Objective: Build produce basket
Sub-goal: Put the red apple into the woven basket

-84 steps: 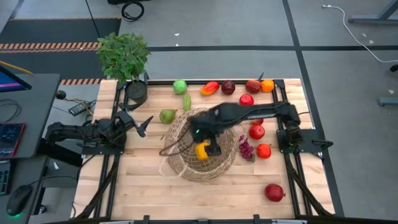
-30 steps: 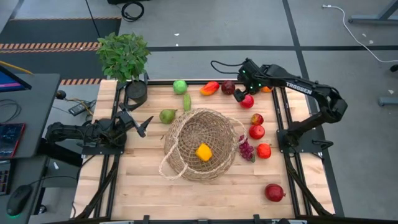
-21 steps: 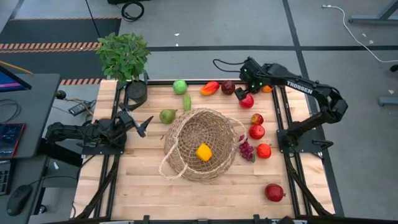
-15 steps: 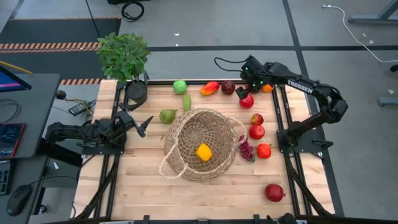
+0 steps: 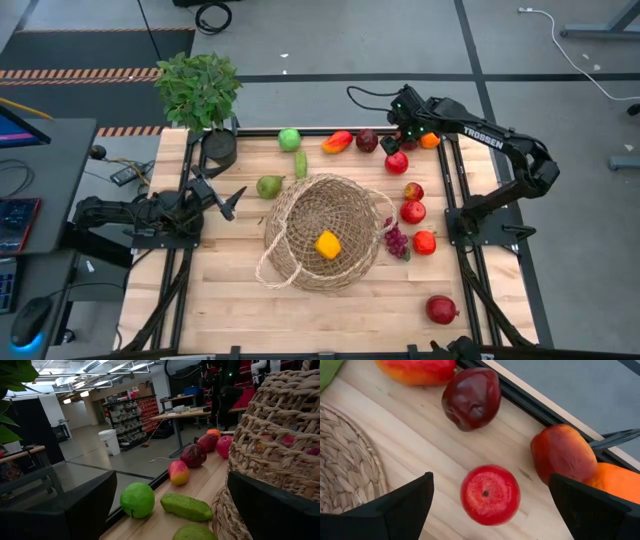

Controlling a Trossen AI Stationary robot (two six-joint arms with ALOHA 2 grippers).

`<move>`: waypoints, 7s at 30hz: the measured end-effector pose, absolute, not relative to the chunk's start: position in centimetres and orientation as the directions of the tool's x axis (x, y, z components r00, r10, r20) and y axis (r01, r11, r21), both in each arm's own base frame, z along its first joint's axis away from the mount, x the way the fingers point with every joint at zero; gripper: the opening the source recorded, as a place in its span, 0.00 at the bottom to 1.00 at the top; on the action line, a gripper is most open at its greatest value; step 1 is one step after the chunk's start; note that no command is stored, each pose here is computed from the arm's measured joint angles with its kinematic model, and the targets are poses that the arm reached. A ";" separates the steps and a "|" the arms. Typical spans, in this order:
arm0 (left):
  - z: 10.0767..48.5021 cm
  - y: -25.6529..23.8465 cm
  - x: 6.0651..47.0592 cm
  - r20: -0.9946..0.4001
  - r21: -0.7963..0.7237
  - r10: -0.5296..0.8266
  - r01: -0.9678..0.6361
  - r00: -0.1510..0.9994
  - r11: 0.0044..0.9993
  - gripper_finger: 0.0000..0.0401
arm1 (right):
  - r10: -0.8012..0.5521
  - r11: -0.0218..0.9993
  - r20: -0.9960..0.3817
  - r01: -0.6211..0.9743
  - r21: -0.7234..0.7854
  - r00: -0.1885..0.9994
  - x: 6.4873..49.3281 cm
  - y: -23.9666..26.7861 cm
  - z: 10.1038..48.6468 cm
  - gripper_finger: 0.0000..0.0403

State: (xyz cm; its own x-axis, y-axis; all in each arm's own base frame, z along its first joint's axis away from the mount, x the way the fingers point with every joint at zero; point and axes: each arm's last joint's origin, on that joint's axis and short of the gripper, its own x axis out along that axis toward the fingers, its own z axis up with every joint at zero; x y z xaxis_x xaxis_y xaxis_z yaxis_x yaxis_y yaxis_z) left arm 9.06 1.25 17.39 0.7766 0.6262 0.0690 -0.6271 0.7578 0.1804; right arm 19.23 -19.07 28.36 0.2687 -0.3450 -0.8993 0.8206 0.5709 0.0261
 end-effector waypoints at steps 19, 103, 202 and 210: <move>17.4 1.3 9.1 0.069 0.181 0.627 -0.627 0.776 0.757 0.97 | -0.372 0.484 -0.916 0.873 -0.054 0.150 19.6 -16.8 22.5 0.98; 17.4 1.3 9.1 0.069 0.181 0.626 -0.627 0.777 0.758 0.97 | 0.315 0.645 0.542 -0.594 0.480 0.779 26.6 -12.2 41.5 0.91; 17.4 1.3 9.1 0.073 0.177 0.626 -0.628 0.776 0.758 0.97 | 0.010 0.960 -0.971 0.270 0.076 0.237 41.6 7.6 31.4 0.92; 17.4 1.3 9.1 0.072 0.178 0.626 -0.628 0.776 0.758 0.97 | -0.278 0.927 -0.902 0.337 -0.162 0.331 41.8 6.9 30.5 0.92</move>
State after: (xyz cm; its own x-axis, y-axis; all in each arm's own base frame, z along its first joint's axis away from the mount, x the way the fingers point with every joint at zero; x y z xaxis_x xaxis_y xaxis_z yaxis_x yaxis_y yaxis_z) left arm 9.06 1.26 17.42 0.7763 0.6262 0.0717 -0.6277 0.7577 0.1783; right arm 41.78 6.94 30.47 0.3309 -0.2776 -0.9019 0.3370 0.9275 -0.1619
